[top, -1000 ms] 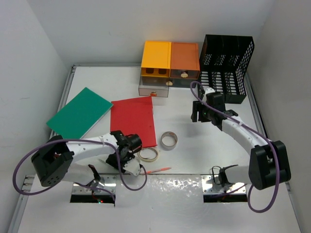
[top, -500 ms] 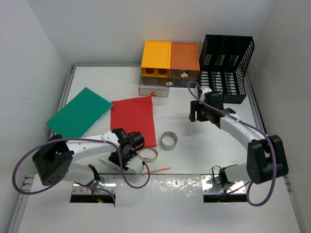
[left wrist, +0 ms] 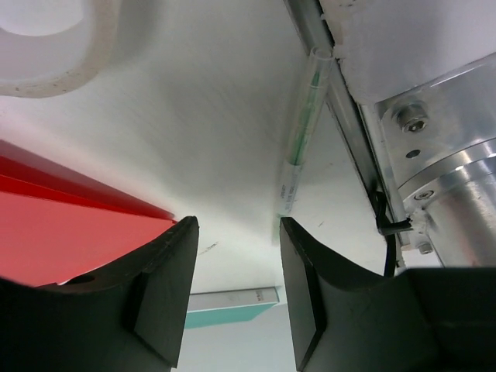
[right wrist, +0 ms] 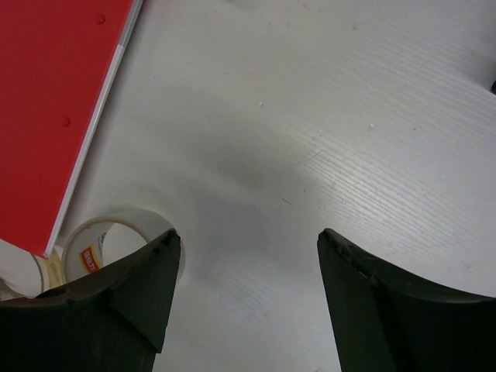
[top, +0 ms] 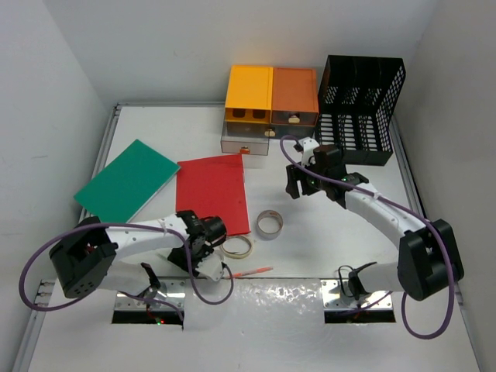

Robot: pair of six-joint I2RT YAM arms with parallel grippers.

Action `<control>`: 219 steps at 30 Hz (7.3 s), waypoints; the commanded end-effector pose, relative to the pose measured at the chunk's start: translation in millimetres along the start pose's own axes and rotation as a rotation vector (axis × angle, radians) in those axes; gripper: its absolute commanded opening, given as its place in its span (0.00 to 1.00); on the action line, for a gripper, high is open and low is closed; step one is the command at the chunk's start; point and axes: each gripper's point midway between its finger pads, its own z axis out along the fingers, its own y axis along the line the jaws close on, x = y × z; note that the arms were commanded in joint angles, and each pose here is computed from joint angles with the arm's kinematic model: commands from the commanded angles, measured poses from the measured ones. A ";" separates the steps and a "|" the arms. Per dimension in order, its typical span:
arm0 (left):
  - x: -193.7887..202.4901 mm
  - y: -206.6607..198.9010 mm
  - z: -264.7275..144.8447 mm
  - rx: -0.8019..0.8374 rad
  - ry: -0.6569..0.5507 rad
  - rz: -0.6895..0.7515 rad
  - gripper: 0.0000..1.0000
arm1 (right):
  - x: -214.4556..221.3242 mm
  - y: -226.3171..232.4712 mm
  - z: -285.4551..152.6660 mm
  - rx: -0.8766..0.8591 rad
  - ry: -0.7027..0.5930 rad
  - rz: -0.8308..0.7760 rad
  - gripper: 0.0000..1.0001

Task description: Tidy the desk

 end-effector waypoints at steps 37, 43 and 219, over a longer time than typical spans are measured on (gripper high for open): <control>5.5 -1.2 6.7 0.029 0.101 -0.171 1.00 | -18.8 15.1 -3.1 0.009 -0.016 -0.052 0.71; 10.8 0.4 10.0 0.019 0.135 -0.128 1.00 | -24.8 6.8 -10.3 0.052 -0.008 -0.088 0.71; 195.5 152.5 -169.4 -0.854 -0.785 -1.665 0.68 | 180.7 222.6 -28.9 -0.534 0.242 -0.841 0.55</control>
